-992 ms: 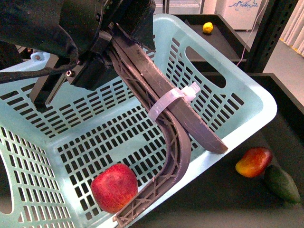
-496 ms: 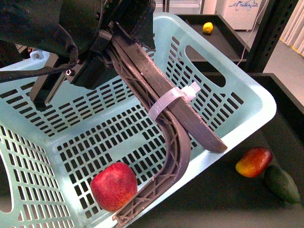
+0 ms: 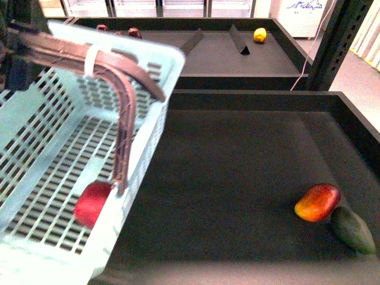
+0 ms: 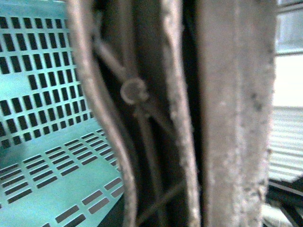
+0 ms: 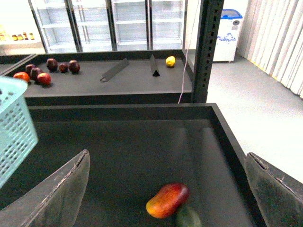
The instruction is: Pick apple with right arm and hold basket with left
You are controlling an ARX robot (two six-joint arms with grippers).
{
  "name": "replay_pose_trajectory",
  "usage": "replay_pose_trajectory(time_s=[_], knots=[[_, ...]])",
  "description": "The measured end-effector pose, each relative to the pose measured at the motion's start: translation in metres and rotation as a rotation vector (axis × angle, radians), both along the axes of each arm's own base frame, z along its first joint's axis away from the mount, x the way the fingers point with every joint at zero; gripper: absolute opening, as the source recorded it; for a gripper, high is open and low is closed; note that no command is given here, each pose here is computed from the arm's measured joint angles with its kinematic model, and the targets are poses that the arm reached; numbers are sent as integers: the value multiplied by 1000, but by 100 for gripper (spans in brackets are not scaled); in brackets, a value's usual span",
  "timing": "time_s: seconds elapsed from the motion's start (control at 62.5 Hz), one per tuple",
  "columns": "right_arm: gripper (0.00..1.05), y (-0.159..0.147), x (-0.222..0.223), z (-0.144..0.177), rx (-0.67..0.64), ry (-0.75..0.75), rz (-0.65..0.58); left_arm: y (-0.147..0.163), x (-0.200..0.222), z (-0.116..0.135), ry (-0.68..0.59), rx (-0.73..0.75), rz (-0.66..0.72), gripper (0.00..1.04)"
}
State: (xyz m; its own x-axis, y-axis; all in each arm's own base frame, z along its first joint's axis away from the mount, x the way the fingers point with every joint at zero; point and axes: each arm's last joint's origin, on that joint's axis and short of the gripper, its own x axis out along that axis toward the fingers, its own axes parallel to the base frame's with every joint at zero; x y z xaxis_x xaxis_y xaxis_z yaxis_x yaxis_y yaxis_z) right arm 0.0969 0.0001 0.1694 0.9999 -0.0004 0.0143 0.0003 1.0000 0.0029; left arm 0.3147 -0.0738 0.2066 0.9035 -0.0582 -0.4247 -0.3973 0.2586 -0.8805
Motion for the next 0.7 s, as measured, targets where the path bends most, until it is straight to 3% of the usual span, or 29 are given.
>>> replay_pose_trajectory(time_s=[0.272, 0.704], knots=[[96, 0, 0, 0, 0, 0, 0, 48, 15, -32, 102, -24, 191, 14], [96, 0, 0, 0, 0, 0, 0, 67, 4, -77, 291, -71, 288, 14]])
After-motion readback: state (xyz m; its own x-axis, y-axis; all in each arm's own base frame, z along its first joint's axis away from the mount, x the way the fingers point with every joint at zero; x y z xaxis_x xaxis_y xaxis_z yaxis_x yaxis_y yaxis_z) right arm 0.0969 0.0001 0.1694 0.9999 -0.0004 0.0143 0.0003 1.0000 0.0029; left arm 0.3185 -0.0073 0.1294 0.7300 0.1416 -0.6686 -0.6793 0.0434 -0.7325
